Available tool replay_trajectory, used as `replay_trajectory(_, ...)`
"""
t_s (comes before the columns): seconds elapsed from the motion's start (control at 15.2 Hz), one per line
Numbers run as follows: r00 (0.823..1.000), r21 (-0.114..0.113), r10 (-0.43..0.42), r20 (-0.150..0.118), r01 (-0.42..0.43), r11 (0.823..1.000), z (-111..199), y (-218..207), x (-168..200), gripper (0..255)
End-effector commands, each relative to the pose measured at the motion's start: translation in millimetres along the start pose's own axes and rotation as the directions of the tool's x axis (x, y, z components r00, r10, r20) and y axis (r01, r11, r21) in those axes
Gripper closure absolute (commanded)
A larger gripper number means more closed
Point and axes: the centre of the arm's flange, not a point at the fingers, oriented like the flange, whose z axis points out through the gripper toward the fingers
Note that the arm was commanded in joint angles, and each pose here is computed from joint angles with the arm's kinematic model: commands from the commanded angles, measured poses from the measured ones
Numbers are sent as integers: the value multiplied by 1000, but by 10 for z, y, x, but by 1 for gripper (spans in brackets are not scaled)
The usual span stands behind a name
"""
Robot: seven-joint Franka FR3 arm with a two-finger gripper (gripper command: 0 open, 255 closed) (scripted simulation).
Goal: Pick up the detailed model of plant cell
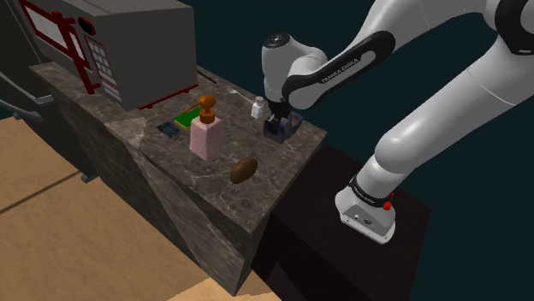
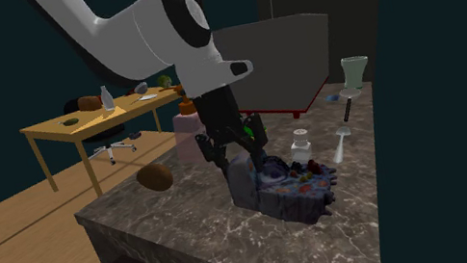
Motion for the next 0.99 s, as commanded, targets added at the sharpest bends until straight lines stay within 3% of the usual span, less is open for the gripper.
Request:
replay_trajectory(0.0, 1000, 0, 1, 2, -1, 1000, 10, 3, -3, 255)
replay_trajectory(0.92, 1000, 0, 0, 2, 0, 1000, -590, 203, -66, 255)
